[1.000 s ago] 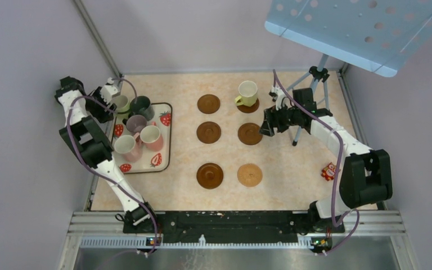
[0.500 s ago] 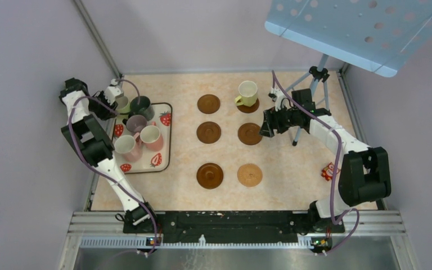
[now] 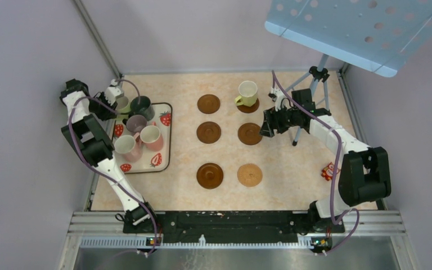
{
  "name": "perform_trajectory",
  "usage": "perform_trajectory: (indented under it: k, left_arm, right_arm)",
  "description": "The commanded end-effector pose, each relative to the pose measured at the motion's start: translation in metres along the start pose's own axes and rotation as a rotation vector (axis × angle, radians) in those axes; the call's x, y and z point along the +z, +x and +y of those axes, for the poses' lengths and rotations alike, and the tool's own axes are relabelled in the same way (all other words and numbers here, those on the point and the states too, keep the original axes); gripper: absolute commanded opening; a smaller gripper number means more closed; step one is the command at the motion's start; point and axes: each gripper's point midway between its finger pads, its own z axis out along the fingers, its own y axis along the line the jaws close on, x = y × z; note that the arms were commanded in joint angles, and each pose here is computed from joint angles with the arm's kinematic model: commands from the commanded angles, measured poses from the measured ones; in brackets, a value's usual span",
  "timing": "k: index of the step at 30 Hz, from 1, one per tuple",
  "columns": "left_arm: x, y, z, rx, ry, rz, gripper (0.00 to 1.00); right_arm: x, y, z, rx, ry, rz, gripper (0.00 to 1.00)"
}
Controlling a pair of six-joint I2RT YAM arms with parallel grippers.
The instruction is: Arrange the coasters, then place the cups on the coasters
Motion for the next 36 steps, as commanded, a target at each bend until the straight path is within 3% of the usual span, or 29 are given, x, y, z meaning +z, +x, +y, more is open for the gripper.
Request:
perform_trajectory:
  k: [1, 14, 28, 36]
  left_arm:
    - [0.005, 0.002, -0.004, -0.058, 0.015, -0.022, 0.29]
    - [-0.036, -0.023, 0.006, -0.171, -0.076, -0.062, 0.01]
    - [-0.099, -0.060, 0.030, -0.285, -0.280, -0.158, 0.00]
    - [-0.153, -0.131, 0.047, -0.298, -0.388, -0.357, 0.00]
  right_arm:
    - [-0.001, -0.008, -0.004, -0.027, 0.006, -0.026, 0.69]
    - [-0.004, -0.012, -0.001, -0.030, 0.003, -0.039, 0.67]
    - [-0.007, -0.015, 0.000, -0.040, 0.007, -0.051, 0.67]
    - [-0.009, -0.017, 0.001, -0.045, 0.006, -0.057, 0.67]
